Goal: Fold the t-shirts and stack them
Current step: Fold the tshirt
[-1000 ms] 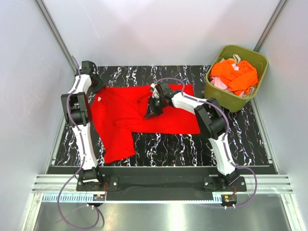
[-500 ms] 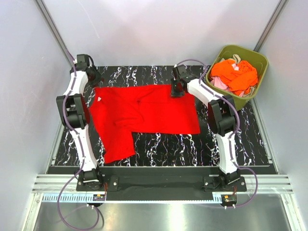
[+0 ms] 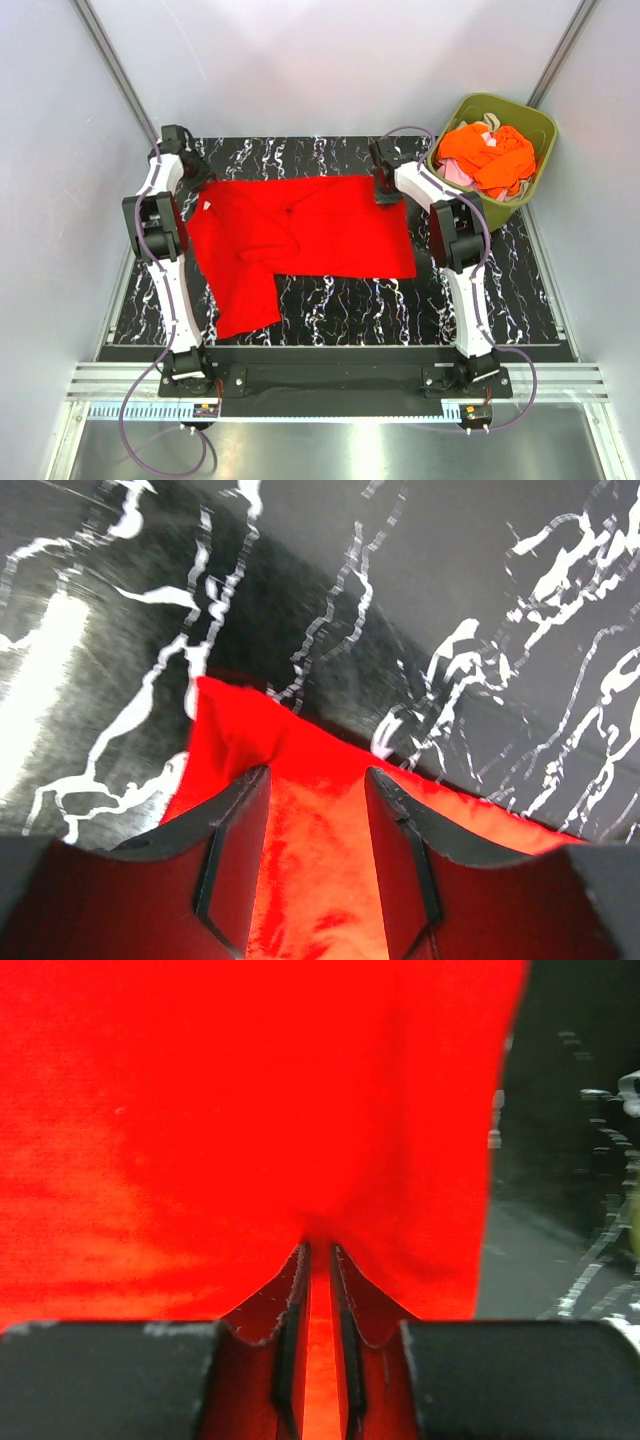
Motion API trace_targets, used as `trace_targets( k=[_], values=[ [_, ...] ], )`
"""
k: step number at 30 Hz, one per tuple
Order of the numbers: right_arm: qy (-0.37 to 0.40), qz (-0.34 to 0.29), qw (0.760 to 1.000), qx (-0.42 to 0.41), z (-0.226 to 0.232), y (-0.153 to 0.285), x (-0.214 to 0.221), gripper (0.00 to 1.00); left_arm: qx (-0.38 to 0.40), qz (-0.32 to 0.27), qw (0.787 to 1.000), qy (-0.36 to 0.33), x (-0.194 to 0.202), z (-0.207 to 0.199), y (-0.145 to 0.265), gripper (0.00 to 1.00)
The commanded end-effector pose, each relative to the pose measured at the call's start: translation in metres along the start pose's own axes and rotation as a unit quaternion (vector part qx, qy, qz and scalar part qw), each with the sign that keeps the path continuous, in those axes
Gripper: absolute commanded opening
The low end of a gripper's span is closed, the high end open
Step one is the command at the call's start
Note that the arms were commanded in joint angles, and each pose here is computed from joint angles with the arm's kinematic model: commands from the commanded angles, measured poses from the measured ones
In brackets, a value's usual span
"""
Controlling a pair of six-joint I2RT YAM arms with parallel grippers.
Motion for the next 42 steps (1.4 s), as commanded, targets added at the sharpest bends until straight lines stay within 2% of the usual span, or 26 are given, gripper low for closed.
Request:
trace_targets(
  k=[1, 7, 16, 18, 19, 21, 23, 24, 25, 26, 28, 29, 30, 31, 32, 35, 36, 37, 39, 40, 42],
  values=[
    [0.019, 0.016, 0.997, 0.068, -0.019, -0.009, 0.003, 0.19, 0.000, -0.007, 1.000, 0.013, -0.010, 0.006, -0.011, 0.48],
    [0.041, 0.016, 0.995, 0.094, -0.028, -0.018, -0.001, 0.18, 0.014, 0.005, 1.000, 0.018, -0.013, 0.009, -0.024, 0.49],
    [0.072, -0.019, 0.991, 0.112, -0.030, -0.020, -0.027, 0.25, 0.075, -0.005, 0.997, -0.002, -0.030, -0.010, -0.020, 0.52],
    [0.063, -0.035, 0.992, 0.108, -0.032, -0.004, -0.037, 0.26, 0.106, 0.008, 0.994, -0.006, -0.030, -0.018, -0.009, 0.54],
    [0.058, -0.044, 0.992, 0.100, -0.031, 0.005, -0.041, 0.27, 0.124, 0.001, 0.992, -0.011, -0.035, -0.027, 0.010, 0.55],
    [0.040, -0.060, 0.994, 0.086, -0.031, 0.025, -0.048, 0.29, 0.125, 0.006, 0.992, -0.014, -0.030, -0.026, 0.025, 0.60],
    [0.019, -0.087, 0.995, 0.055, -0.031, 0.061, -0.054, 0.32, 0.119, -0.037, 0.992, -0.022, -0.037, -0.034, 0.070, 0.64],
    [0.011, -0.112, 0.993, 0.034, -0.032, 0.088, -0.060, 0.34, 0.098, -0.033, 0.994, -0.018, -0.028, -0.026, 0.077, 0.65],
    [0.008, -0.111, 0.994, 0.023, -0.031, 0.096, -0.056, 0.35, 0.085, -0.042, 0.995, -0.016, -0.026, -0.023, 0.089, 0.66],
    [0.001, -0.117, 0.993, 0.007, -0.030, 0.106, -0.055, 0.37, 0.075, -0.076, 0.994, -0.013, -0.028, -0.026, 0.121, 0.68],
    [-0.010, -0.133, 0.991, -0.028, -0.030, 0.135, -0.052, 0.38, 0.037, -0.058, 0.998, -0.003, -0.006, -0.006, 0.130, 0.68],
    [-0.018, -0.122, 0.992, -0.036, -0.028, 0.135, -0.044, 0.39, 0.043, -0.075, 0.996, -0.002, -0.001, -0.007, 0.159, 0.68],
    [-0.022, -0.121, 0.991, -0.044, -0.027, 0.141, -0.039, 0.40, 0.015, -0.044, 0.999, 0.007, 0.022, 0.013, 0.153, 0.67],
    [-0.029, -0.133, 0.989, -0.057, -0.029, 0.156, -0.037, 0.40, 0.010, -0.040, 0.999, 0.014, 0.035, 0.019, 0.162, 0.66],
    [-0.040, -0.116, 0.990, -0.062, -0.027, 0.153, -0.025, 0.41, -0.005, -0.041, 0.999, 0.024, 0.048, 0.026, 0.168, 0.64],
    [-0.066, -0.104, 0.988, -0.097, -0.025, 0.166, -0.003, 0.41, -0.038, -0.027, 0.998, 0.032, 0.100, 0.061, 0.186, 0.66],
    [-0.071, -0.128, 0.982, -0.119, -0.024, 0.180, -0.002, 0.41, -0.046, -0.018, 0.998, 0.042, 0.122, 0.079, 0.194, 0.66],
    [-0.070, -0.112, 0.982, -0.134, -0.021, 0.174, 0.012, 0.42, -0.051, -0.010, 0.997, 0.052, 0.134, 0.086, 0.196, 0.66],
    [-0.079, -0.138, 0.974, -0.159, -0.019, 0.188, 0.018, 0.42, -0.056, 0.030, 0.995, 0.082, 0.166, 0.107, 0.195, 0.62],
    [-0.082, -0.132, 0.974, -0.164, -0.018, 0.185, 0.026, 0.42, -0.041, 0.030, 0.995, 0.091, 0.175, 0.109, 0.205, 0.57],
    [-0.085, -0.135, 0.971, -0.178, -0.017, 0.190, 0.028, 0.42, -0.064, 0.048, 0.990, 0.114, 0.203, 0.126, 0.202, 0.57]
  ],
)
Point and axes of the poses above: each gripper's point midway between its finger pads, its own y axis back along the fingers, its own z axis along the line the jaws close on, x = y × z, the point moved 10 cm from there along y, back along the fingers, and after that the axes turned 9 degrees about y, right-handed, at the moved point
